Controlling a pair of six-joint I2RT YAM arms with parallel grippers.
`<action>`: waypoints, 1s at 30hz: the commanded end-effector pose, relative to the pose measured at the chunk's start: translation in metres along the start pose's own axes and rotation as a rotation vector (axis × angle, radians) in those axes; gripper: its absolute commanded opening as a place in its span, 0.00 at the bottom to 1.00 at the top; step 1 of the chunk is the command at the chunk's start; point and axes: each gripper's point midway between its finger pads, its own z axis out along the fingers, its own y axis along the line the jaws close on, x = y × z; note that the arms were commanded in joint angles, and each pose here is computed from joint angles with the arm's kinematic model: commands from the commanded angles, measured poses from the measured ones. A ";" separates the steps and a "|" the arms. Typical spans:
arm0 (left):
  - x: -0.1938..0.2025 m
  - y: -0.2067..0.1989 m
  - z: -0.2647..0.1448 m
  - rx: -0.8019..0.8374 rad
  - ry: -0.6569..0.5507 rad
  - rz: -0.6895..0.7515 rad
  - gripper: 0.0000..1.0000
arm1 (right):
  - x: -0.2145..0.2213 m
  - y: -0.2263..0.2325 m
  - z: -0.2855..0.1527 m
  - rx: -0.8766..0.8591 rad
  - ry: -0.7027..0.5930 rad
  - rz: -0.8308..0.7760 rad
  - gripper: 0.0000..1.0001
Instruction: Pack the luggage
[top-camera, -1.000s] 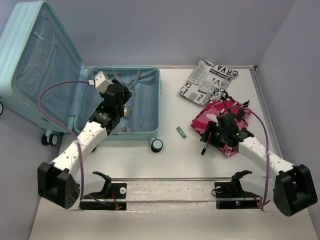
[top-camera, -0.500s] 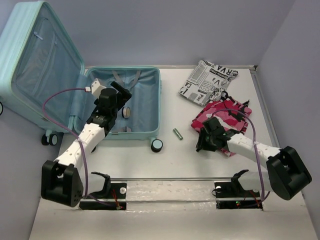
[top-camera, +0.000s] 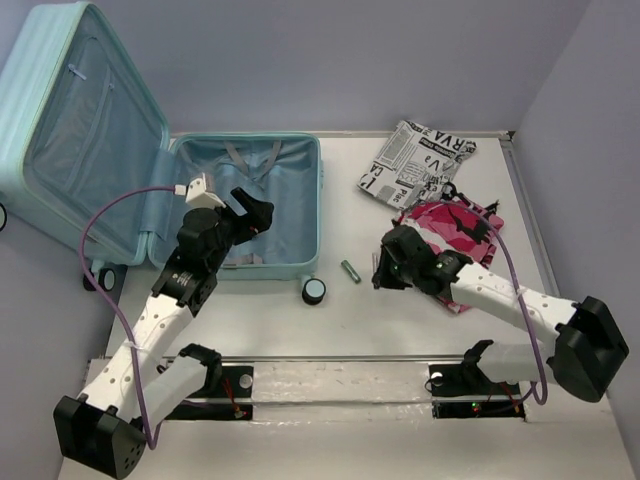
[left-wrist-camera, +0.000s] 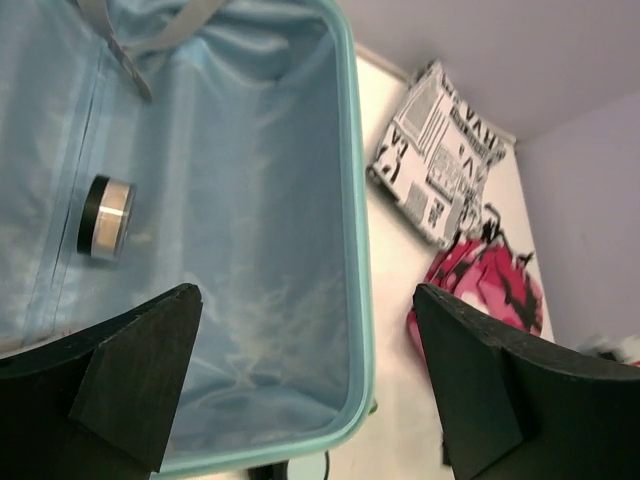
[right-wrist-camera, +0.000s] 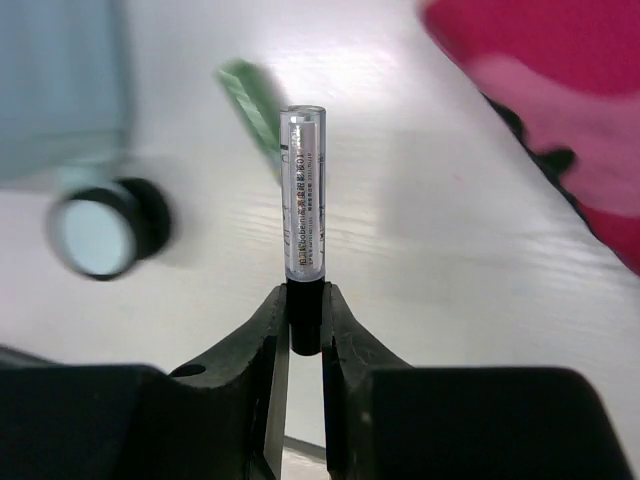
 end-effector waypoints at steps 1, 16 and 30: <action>0.027 0.002 -0.012 0.047 0.117 0.071 0.99 | -0.076 0.084 -0.044 -0.208 -0.169 -0.049 0.10; 0.062 -0.021 -0.038 0.244 0.250 0.043 0.86 | -0.189 0.263 -0.001 -0.487 -0.266 -0.268 0.58; 0.190 -0.105 -0.023 0.141 0.484 0.213 0.74 | -0.228 0.061 -0.062 -0.199 -0.414 -0.090 0.66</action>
